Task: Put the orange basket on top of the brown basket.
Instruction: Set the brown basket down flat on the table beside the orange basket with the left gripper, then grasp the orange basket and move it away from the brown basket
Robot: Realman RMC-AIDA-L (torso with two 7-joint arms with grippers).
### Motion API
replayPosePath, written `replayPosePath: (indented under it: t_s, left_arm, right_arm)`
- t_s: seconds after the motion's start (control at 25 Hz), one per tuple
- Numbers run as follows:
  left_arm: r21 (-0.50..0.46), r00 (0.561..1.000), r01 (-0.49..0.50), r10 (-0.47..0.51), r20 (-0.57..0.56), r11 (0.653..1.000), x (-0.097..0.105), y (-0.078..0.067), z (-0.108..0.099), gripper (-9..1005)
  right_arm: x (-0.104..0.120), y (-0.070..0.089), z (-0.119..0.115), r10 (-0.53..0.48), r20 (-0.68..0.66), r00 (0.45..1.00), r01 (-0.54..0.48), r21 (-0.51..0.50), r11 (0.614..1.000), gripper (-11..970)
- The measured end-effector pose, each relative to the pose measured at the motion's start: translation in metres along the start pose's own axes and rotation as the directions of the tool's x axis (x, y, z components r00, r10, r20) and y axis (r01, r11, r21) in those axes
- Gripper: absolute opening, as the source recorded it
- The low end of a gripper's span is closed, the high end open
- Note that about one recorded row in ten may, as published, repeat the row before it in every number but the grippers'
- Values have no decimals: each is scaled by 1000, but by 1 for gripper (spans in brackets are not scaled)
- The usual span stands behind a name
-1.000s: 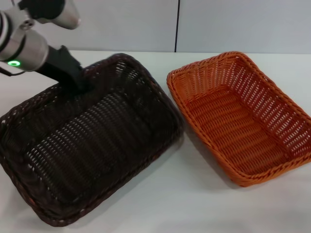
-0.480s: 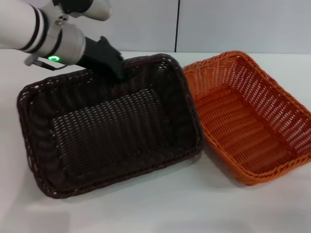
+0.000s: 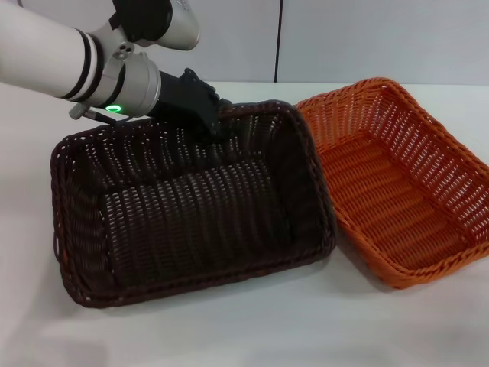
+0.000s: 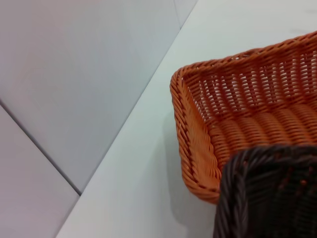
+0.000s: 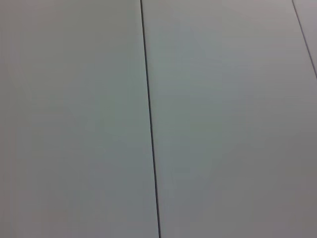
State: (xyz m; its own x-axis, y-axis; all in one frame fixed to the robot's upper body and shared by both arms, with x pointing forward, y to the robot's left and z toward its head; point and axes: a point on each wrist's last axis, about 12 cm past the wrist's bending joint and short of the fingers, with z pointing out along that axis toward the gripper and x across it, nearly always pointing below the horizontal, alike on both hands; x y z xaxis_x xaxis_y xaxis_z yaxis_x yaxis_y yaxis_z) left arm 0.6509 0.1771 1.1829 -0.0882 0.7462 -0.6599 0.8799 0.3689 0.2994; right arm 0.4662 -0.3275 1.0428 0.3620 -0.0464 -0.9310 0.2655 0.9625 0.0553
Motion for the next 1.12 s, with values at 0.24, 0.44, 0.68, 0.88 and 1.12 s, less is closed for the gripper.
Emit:
replayPosePath:
  t_s: [0.24,0.44,0.68,0.88,1.12]
  left_arm:
    - [-11,999,-12,12,31,1000,-6,-1,3,411]
    - [-172,987,17,10,159,985,-19,9,-8,584]
    - [-611,915,159,117,387,776,-29,8,-43,726]
    - [-860,870,280,265,414,426,-23,-20,-54,727]
    - [-806,713,516,377,591,290,34,-59,-64,728]
  right_arm:
    - [0,-1,0,-7,-1,1000,7,-2,1000,730]
    - [-1,-4,-1,-14,13,1000,14,6,1000,730]
    - [-4,-6,-4,-18,33,999,18,14,1000,730]
    - [-3,-6,-3,-13,25,1000,13,16,1000,731]
    - [-7,0,1,31,60,998,-31,-6,1000,731]
